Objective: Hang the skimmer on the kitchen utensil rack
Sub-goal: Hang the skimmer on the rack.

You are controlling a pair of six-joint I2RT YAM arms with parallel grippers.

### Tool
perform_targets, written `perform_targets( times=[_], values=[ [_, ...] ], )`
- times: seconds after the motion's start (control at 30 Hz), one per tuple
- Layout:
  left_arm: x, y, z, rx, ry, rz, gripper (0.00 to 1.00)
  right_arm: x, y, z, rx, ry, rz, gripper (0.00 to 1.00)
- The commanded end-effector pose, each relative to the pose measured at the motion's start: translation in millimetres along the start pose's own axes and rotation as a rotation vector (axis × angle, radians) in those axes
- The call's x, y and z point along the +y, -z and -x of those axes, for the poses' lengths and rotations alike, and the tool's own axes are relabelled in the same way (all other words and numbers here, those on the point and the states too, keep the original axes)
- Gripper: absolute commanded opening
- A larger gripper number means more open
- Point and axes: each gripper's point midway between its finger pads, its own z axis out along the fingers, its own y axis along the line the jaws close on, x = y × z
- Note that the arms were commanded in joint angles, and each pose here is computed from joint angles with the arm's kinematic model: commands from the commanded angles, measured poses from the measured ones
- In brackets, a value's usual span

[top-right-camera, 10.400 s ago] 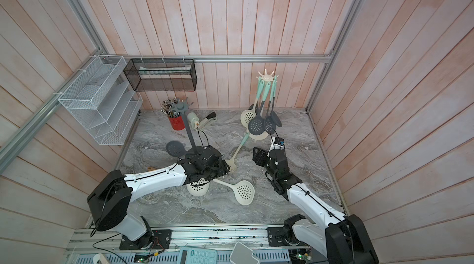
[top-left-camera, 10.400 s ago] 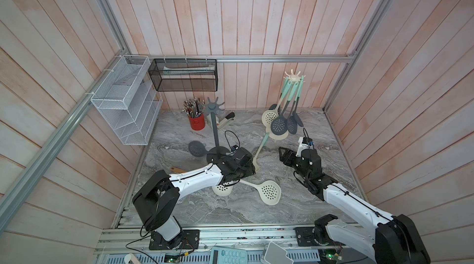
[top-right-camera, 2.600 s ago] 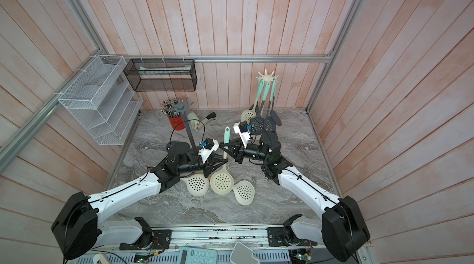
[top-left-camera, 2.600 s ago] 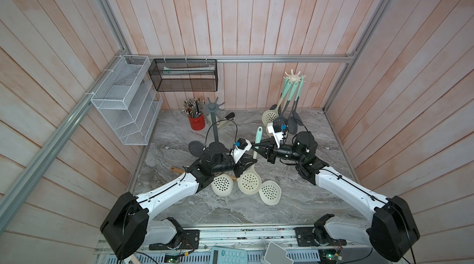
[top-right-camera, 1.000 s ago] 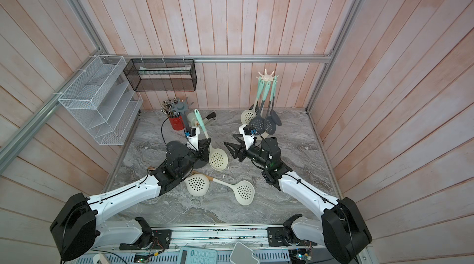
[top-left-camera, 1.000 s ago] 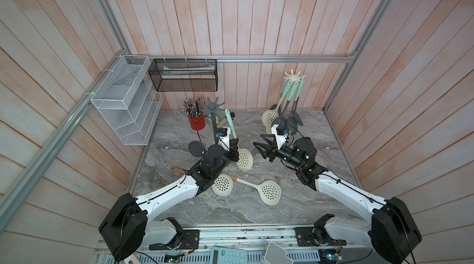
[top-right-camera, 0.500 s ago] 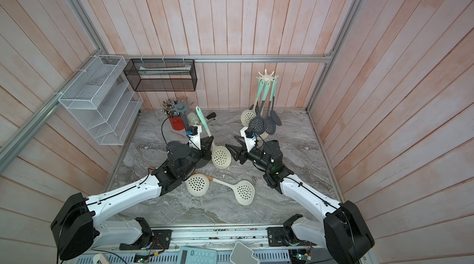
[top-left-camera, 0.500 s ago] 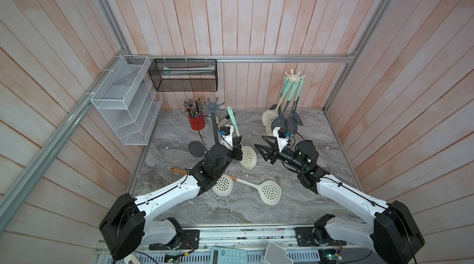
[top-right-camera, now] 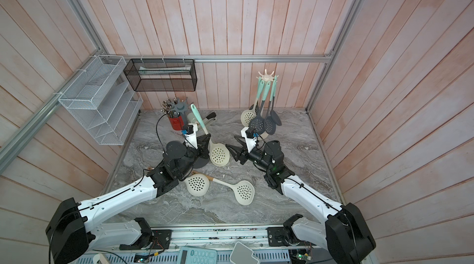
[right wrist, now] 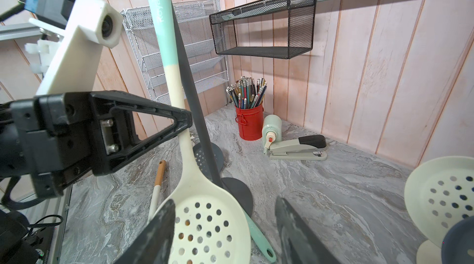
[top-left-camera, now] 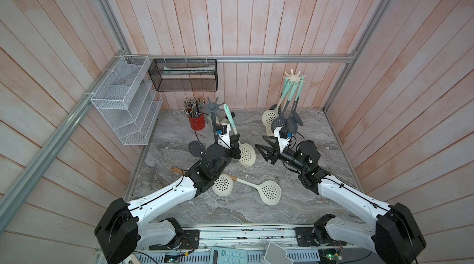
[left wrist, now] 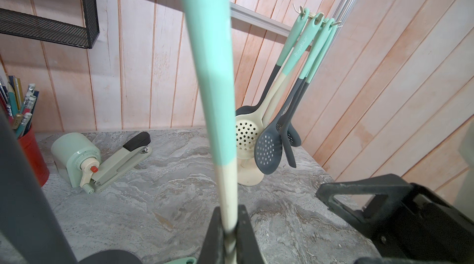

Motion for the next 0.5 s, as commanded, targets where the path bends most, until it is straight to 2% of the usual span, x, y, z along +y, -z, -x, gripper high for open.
perform_targets(
  times=[0.0, 0.47],
  values=[
    [0, 5, 4, -0.013, -0.004, -0.002, 0.00, 4, 3, 5, -0.022, 0.001, 0.017, 0.63],
    [16, 7, -15, 0.036, 0.031, 0.038, 0.00, 3, -1, 0, -0.007, -0.013, 0.023, 0.63]
  ],
)
